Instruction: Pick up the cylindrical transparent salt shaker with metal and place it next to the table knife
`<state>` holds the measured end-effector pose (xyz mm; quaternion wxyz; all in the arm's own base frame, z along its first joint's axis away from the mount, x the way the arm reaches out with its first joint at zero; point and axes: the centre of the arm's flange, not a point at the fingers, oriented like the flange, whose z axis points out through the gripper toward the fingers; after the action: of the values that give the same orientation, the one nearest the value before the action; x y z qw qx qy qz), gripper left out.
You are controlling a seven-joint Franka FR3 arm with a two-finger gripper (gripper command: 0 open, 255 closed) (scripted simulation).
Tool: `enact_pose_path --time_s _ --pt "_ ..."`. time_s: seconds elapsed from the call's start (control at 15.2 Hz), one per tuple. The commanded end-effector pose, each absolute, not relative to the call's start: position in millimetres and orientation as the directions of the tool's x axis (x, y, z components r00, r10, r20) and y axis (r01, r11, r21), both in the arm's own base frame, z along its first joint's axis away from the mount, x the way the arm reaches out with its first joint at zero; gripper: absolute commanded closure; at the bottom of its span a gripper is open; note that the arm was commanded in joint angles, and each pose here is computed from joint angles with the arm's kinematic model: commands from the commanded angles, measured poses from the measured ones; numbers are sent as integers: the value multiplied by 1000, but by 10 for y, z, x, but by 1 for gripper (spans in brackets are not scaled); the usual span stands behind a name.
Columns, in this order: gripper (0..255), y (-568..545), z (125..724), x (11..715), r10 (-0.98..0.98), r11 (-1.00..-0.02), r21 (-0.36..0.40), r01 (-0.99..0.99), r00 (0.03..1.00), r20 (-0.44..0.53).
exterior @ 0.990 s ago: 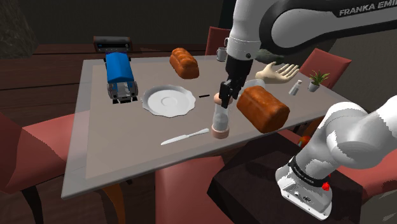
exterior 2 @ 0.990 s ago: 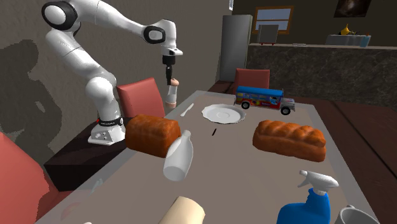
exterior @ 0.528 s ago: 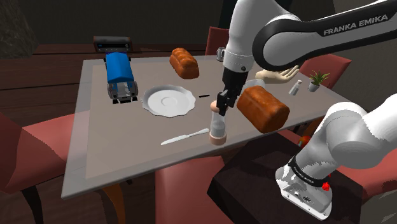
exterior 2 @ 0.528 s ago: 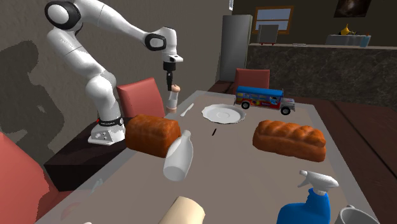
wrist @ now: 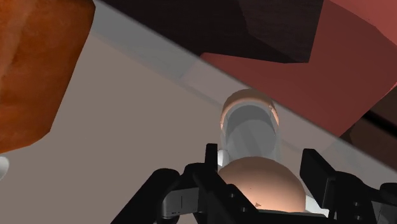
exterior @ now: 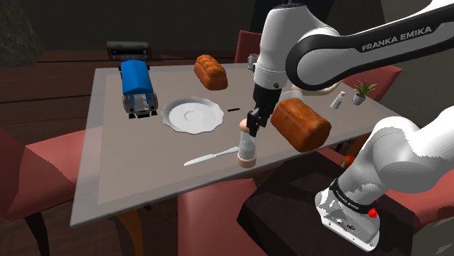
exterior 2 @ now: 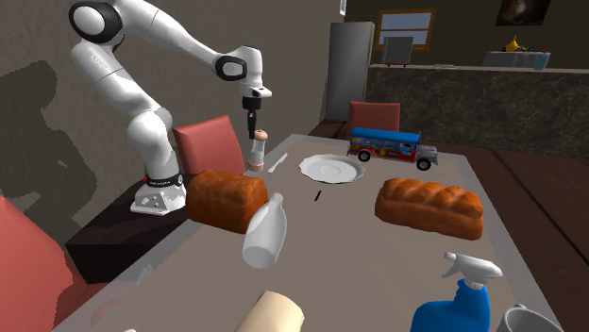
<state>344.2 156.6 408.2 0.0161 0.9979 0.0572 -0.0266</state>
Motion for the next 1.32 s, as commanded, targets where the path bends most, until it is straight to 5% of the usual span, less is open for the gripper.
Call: enact_pose_path --time_s 0.0,0.07,0.13,1.25 --pt "255 1566 4081 3443 113 -993 29 115 992 -55" --pt "255 1566 4081 3443 113 -993 29 115 992 -55" --pt "0 1566 4082 3442 113 -993 29 115 992 -55" --pt "0 1584 4580 3468 113 -993 29 115 992 -55"
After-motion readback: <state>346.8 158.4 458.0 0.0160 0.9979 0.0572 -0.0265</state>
